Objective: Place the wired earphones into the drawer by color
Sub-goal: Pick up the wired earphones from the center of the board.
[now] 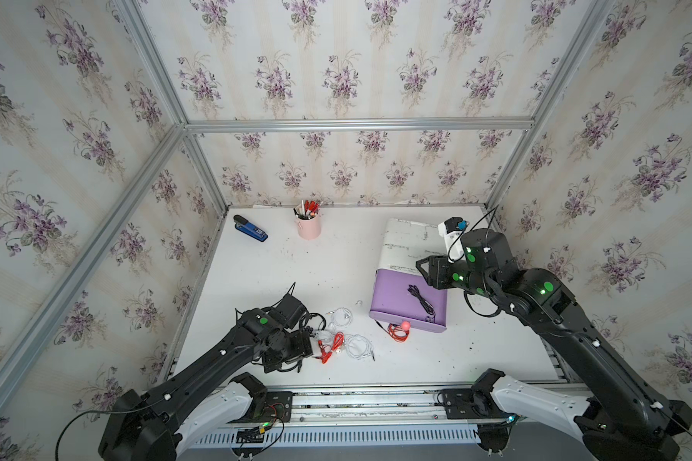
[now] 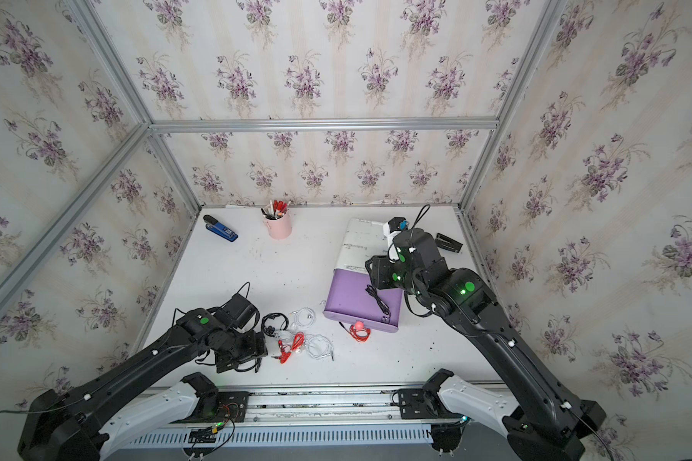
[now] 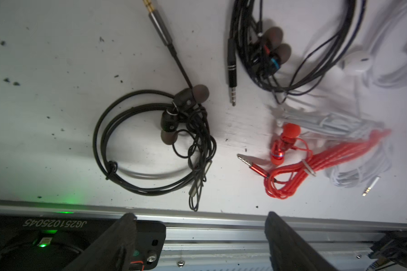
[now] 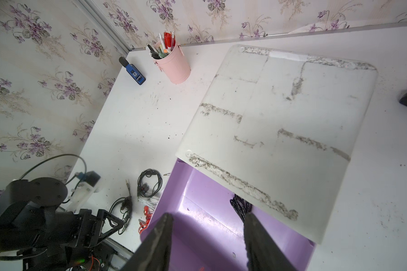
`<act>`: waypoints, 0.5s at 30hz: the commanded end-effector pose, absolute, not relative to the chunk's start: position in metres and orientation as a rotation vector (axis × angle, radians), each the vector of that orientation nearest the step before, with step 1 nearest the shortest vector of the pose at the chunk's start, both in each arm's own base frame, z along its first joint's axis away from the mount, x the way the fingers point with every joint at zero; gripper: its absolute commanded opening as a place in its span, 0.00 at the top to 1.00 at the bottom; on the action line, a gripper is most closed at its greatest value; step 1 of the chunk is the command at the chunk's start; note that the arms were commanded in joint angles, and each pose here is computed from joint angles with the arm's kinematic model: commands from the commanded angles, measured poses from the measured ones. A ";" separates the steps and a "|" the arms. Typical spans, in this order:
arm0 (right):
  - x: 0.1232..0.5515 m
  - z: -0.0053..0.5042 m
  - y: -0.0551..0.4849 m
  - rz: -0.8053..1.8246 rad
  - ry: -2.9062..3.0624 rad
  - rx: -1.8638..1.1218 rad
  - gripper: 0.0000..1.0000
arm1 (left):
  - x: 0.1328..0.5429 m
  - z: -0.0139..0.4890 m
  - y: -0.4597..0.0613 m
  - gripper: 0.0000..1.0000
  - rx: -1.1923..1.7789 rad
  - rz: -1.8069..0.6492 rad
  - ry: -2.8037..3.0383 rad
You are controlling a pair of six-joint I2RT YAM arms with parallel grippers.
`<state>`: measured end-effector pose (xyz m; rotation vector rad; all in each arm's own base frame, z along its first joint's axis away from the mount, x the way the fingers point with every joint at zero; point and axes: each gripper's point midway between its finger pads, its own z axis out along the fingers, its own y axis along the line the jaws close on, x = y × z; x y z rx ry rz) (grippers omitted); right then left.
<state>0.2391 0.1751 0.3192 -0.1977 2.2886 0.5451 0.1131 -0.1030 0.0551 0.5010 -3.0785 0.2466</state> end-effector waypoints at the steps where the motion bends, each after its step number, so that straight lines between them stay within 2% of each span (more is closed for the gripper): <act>1: 0.240 0.321 0.177 0.567 2.268 -0.194 0.48 | 0.122 0.050 -0.102 0.19 0.503 0.192 -3.116; 5: 0.239 0.314 0.180 0.577 2.281 -0.202 0.49 | 0.129 0.044 -0.118 0.28 0.436 0.198 -3.121; 15: 0.239 0.310 0.180 0.572 2.282 -0.216 0.49 | 0.131 0.023 -0.116 0.37 0.351 0.029 -3.095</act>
